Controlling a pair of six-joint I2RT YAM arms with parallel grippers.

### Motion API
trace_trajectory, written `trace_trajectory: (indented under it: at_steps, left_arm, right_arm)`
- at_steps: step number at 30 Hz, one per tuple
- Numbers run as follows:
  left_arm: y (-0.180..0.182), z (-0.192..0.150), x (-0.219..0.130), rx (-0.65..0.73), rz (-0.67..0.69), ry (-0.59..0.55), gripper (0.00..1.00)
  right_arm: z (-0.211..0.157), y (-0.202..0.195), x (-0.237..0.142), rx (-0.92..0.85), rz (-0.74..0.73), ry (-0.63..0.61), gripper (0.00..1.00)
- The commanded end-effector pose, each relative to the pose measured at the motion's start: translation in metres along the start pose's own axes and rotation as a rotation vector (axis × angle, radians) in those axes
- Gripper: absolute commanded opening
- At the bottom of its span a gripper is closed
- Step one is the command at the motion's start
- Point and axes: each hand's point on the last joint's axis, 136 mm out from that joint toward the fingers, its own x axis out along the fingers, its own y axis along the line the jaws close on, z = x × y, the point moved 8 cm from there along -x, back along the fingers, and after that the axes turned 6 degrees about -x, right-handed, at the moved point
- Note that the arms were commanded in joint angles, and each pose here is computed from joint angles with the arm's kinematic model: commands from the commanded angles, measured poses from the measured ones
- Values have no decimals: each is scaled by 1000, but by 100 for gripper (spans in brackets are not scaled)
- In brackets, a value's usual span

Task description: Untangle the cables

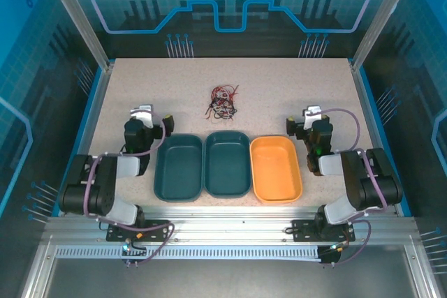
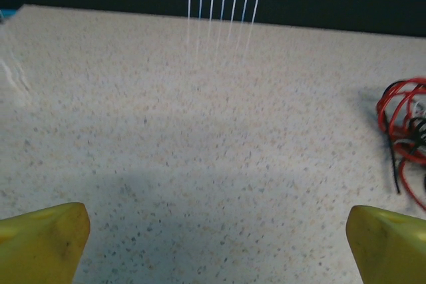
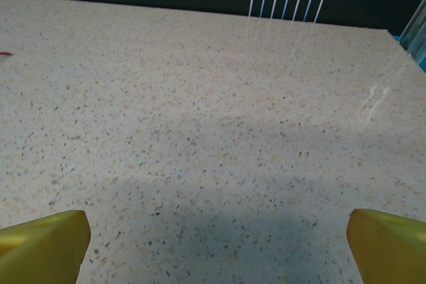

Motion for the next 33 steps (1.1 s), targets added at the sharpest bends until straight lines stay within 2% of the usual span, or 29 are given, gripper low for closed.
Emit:
trace_trajectory:
  at_steps: [1,9,14,19,22,27,33]
  left_arm:
    - [-3,12,-15,3,8,-23,99]
    - [-13,60,-46,-127,5,-98,99]
    - [-18,87,-61,-247,29,-45,99]
    - [-33,115,-70,-380,-47,22,99]
    - [-43,125,-63,-465,-92,99,99]
    - [-69,129,-39,-533,-207,234,99]
    - [-118,120,-16,-472,-256,283,99]
  right_arm:
    - [8,-1,-3,13,-21,-25,100]
    - [53,-10,0,-15,-8,97,100]
    - [80,-13,-11,-4,-29,127,100]
    - [106,-11,-26,99,-15,187,100]
    - [118,-1,-32,138,13,227,100]
    - [139,26,-35,135,60,296,100]
    - [152,66,-28,139,146,414,100]
